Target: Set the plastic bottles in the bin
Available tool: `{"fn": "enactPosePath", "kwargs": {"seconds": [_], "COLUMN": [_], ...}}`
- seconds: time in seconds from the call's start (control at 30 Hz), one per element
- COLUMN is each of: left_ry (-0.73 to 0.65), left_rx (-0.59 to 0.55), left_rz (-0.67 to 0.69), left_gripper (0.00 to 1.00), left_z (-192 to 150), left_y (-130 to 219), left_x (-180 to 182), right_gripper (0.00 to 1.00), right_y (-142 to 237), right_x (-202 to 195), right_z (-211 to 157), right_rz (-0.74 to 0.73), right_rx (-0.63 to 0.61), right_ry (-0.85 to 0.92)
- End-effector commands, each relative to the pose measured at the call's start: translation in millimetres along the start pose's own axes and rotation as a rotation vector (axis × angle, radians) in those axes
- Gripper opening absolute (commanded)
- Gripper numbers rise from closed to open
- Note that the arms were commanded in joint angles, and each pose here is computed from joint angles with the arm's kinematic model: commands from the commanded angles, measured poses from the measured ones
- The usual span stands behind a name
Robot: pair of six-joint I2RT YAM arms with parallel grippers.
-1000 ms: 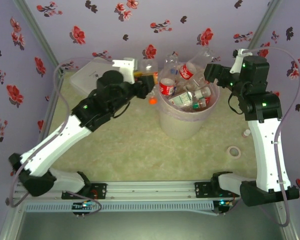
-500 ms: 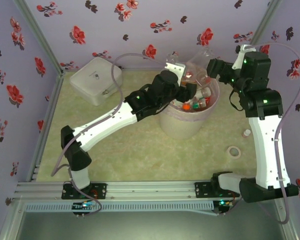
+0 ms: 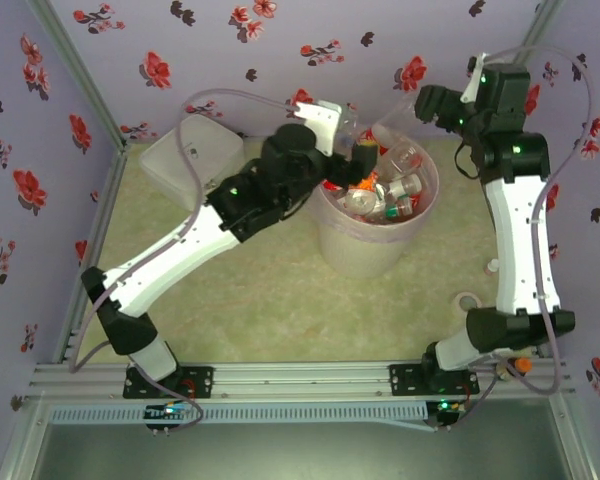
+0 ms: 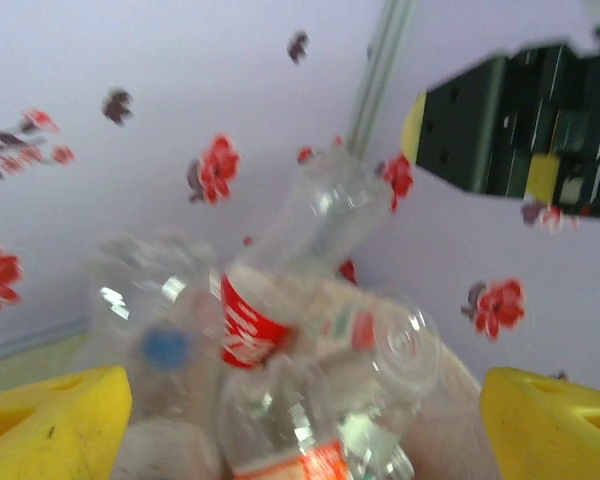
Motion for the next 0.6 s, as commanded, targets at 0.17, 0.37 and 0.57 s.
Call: {"fn": "enactPosePath", "kwargs": {"seconds": [0.17,0.37,0.57], "left_ry": [0.019,0.117,0.186], "left_rx": [0.089,0.159,0.204], "left_rz": [0.138,0.187,0.230], "left_gripper": [0.88,0.85,0.84], "left_z": [-33.1,-73.4,-98.1], "left_y": [-37.3,-31.0,-29.0], "left_x": [38.1,61.8,80.2], "right_gripper": [0.88,0.72,0.50], "right_y": [-33.4,-53.2,-59.3], "right_x": [13.9,11.0,19.5], "right_z": [-3.4,-29.3,-53.3], "right_rz": [0.137,0.160,0.197], "right_rx": [0.071,0.159,0.250], "right_ry": [-0.061,-0.084,-0.073]}}
Point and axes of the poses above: each hand's point on the last joint's axis, 136 mm out from that joint toward the fingers, its own y axis back along the fingers, its own x axis along the line the jaws close on, z = x × y, the point moved 8 cm from there along y, back along the fingers, and after that the axes turned 10 degrees about -y, right-handed, at the moved point
